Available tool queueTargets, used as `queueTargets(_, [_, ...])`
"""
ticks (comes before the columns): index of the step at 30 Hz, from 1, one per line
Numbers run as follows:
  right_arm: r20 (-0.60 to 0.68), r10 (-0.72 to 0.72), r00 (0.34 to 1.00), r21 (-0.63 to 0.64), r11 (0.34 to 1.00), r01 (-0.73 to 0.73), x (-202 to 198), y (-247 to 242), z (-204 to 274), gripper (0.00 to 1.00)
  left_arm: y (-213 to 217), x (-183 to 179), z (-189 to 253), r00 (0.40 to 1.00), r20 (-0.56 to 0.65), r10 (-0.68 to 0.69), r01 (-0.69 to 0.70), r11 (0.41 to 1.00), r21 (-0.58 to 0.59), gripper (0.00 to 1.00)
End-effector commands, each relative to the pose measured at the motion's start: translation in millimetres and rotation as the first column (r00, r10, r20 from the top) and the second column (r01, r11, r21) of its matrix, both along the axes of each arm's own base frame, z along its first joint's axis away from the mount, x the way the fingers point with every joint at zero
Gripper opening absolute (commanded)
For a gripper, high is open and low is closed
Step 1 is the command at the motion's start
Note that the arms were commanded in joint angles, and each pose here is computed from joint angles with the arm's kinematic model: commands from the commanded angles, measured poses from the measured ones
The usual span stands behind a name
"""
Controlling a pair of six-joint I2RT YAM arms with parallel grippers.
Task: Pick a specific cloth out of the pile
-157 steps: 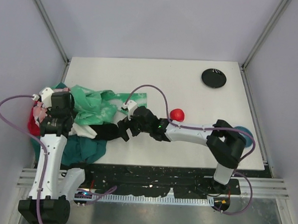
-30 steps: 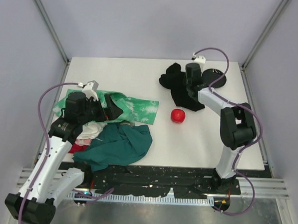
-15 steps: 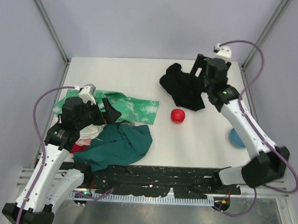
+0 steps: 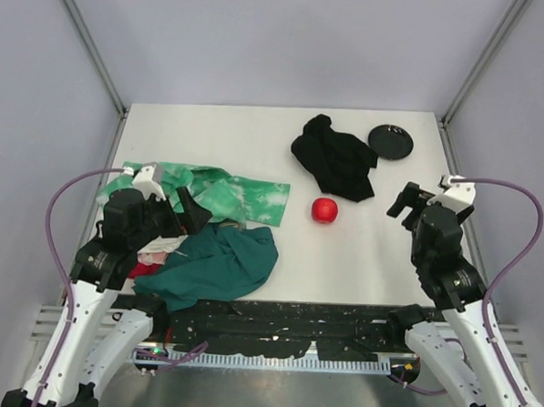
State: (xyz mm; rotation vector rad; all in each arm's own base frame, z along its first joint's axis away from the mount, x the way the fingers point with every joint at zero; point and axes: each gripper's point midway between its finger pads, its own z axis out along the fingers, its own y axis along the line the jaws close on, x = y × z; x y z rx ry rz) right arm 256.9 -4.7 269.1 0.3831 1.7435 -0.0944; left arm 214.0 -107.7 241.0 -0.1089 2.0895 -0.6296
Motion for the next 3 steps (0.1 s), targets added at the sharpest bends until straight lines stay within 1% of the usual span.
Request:
queueTargets(1, [0.060,-0.045,0.997,0.028,0.999,0.044,-13.6,-11.0,11.9,0.95,5.7,-6.5,-2.0,1.000,-0.001,0.031,-0.031,1.000,-0.001,1.00])
queueTargets(3, [0.066,-0.015,0.998,0.036,0.999,0.012,-12.7,-5.3,12.3,0.95,8.0,-7.8,-1.9,0.999,0.007,0.044,-0.044,0.999,-0.004,1.00])
